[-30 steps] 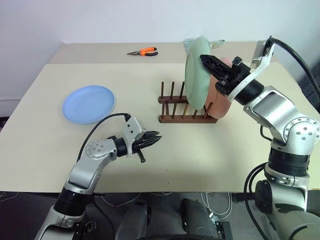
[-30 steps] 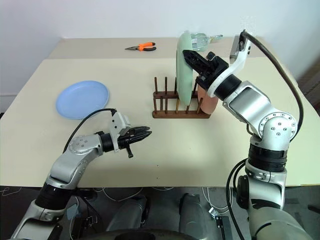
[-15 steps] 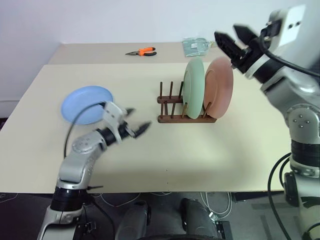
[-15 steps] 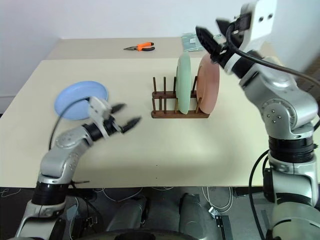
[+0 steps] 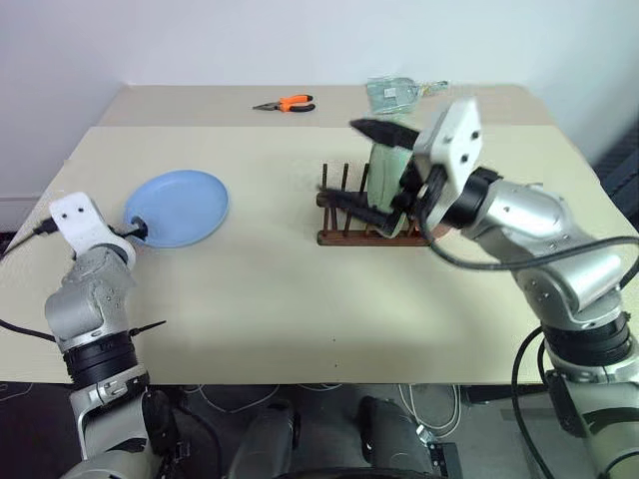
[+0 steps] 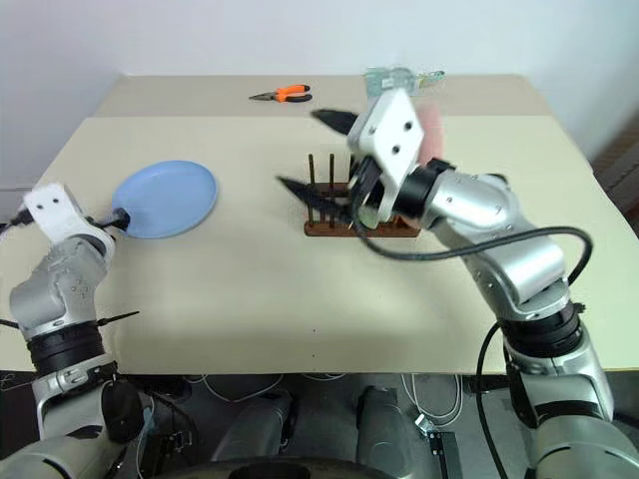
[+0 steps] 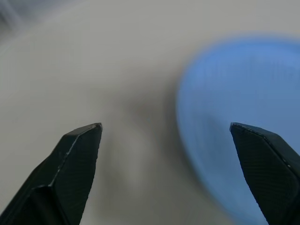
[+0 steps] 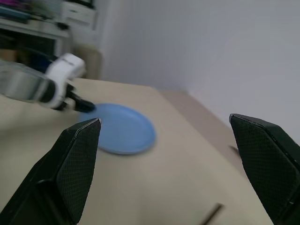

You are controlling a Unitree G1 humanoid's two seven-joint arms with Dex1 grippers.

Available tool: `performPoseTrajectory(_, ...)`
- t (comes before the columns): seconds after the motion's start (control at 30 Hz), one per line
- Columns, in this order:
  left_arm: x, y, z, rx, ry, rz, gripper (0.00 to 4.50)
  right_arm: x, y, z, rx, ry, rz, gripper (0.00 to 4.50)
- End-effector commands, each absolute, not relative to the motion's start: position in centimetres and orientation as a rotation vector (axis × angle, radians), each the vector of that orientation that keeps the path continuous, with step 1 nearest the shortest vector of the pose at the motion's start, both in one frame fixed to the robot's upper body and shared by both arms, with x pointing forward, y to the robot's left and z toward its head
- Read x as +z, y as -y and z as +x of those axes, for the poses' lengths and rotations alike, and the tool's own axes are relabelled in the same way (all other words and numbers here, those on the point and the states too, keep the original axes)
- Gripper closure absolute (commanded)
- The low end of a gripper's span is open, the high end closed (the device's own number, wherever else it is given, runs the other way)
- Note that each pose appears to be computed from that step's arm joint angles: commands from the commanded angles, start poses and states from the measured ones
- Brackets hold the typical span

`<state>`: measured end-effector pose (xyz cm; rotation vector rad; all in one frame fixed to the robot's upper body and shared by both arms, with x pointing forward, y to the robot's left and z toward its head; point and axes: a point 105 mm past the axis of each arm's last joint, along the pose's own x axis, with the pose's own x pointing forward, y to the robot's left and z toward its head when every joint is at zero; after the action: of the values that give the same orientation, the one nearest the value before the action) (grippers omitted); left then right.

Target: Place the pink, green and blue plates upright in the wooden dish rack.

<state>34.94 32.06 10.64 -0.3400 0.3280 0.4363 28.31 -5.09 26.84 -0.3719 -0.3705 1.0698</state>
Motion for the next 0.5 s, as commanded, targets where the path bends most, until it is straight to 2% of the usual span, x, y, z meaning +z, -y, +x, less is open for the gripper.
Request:
performPoseTrajectory(0.03, 11.6, -31.6, 35.8, 0.391, -0.29, -0.489, 1.8, 26.2, 4.3, 26.9, 1.115, 0.399, -0.421, 0.0)
performPoseTrajectory(0.2, 12.1, -31.1, 37.0, 0.362, -0.261, -0.592, 4.44, 23.6, 4.3, 27.4, 1.098, 0.346, -0.547, 0.0)
performPoseTrajectory(0.27, 13.8, -30.2, 37.7, 0.302, -0.187, -0.547, 4.48, 23.3, 4.5, 28.0, 1.073, 0.348, -0.598, 0.0)
performPoseTrajectory(0.33, 17.4, -27.9, 38.3, 0.16, -0.045, -0.474, 4.48, 23.0, 4.4, 28.8, 1.051, 0.344, -0.678, 0.0)
performPoseTrajectory(0.5, 23.9, -21.5, 37.7, -0.126, 0.15, -0.367, 4.48, 23.3, 2.7, 30.3, 1.046, 0.43, -0.884, 0.0)
